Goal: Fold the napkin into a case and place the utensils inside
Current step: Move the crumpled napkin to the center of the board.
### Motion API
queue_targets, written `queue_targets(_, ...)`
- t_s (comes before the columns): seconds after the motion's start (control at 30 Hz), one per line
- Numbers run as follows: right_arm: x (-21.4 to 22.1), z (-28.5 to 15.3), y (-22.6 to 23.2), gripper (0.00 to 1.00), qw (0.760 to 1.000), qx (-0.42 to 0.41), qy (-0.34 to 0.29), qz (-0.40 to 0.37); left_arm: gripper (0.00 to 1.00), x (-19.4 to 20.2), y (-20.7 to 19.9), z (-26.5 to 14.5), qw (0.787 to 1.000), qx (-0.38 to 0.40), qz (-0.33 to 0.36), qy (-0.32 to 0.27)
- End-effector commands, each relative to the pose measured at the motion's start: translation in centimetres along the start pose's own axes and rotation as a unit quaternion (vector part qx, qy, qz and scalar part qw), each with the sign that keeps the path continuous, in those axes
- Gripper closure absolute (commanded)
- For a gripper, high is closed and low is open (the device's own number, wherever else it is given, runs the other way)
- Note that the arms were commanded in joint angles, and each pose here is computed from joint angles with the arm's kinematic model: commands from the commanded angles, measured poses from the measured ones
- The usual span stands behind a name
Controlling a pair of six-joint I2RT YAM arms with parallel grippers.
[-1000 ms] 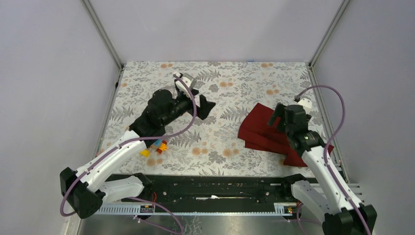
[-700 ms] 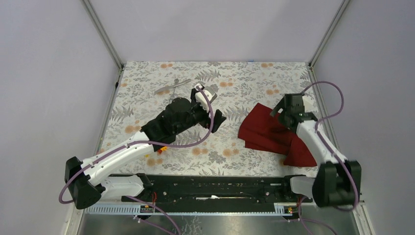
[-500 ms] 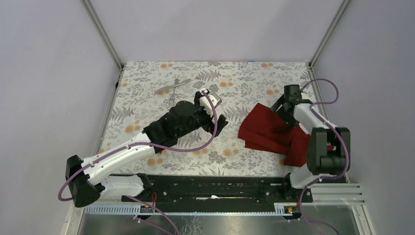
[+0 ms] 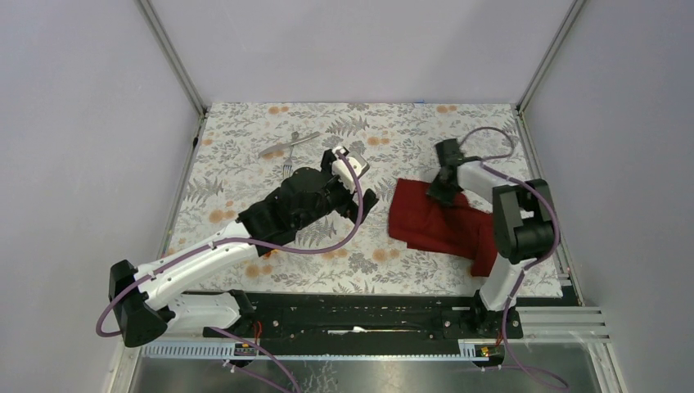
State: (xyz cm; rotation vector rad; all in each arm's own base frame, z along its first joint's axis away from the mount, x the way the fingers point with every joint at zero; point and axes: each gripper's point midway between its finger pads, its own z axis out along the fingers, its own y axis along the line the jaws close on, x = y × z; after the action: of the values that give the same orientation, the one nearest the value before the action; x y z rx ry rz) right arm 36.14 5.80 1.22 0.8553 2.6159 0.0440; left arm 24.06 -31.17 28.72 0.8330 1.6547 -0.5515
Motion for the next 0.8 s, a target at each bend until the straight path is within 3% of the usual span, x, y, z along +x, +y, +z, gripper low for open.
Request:
queue_targets(0.0,6.5,-2.4,9.3,0.68,0.984,-0.114,0.060,-0.119,0.01,-3.7,1.4,-1.2,0.998,-0.035,-0.009,-0.058)
queue_targets(0.13,13.8,-6.8,14.7,0.67,0.943,-0.219,0.102,-0.230,0.01,-4.4,2.2,-1.8,0.995,-0.057,-0.026,-0.080)
queue_targets(0.2,15.7,-9.6,16.5,0.61,0.914,-0.292,0.112,-0.257,0.01,-4.6,2.6,-2.2,0.993,-0.068,-0.031,-0.092)
queue_targets(0.23,15.4,-10.6,16.5,0.56,0.911,-0.306,0.099,-0.257,0.01,-4.4,2.9,-2.3,0.992,-0.077,-0.035,-0.093)
queue_targets(0.33,12.5,-11.7,13.6,0.33,0.928,-0.268,0.022,-0.257,0.01,-4.1,3.7,-2.5,0.988,-0.103,-0.058,-0.104)
queue_targets(0.4,10.4,-12.6,11.1,0.24,0.941,-0.234,-0.023,-0.245,0.01,-3.6,4.1,-2.4,0.984,-0.120,-0.085,-0.102)
queue_targets(0.47,8.2,-12.4,7.7,0.22,0.959,-0.190,-0.055,-0.202,0.01,-2.7,4.5,-1.9,0.979,-0.140,-0.119,-0.089)
queue_targets(0.57,5.2,-11.9,2.5,0.22,0.978,-0.151,-0.075,-0.123,0.01,0.5,4.1,-1.0,0.970,-0.162,-0.182,-0.008)
queue_targets(0.67,4.0,-11.2,-0.2,0.20,0.974,-0.114,-0.100,-0.167,0.01,4.8,3.3,-0.7,0.952,-0.178,-0.240,0.070)
queue_targets(0.77,4.3,-10.3,-0.5,0.27,0.969,-0.076,-0.057,-0.229,0.01,10.4,2.5,-0.8,0.931,-0.184,-0.284,0.136)
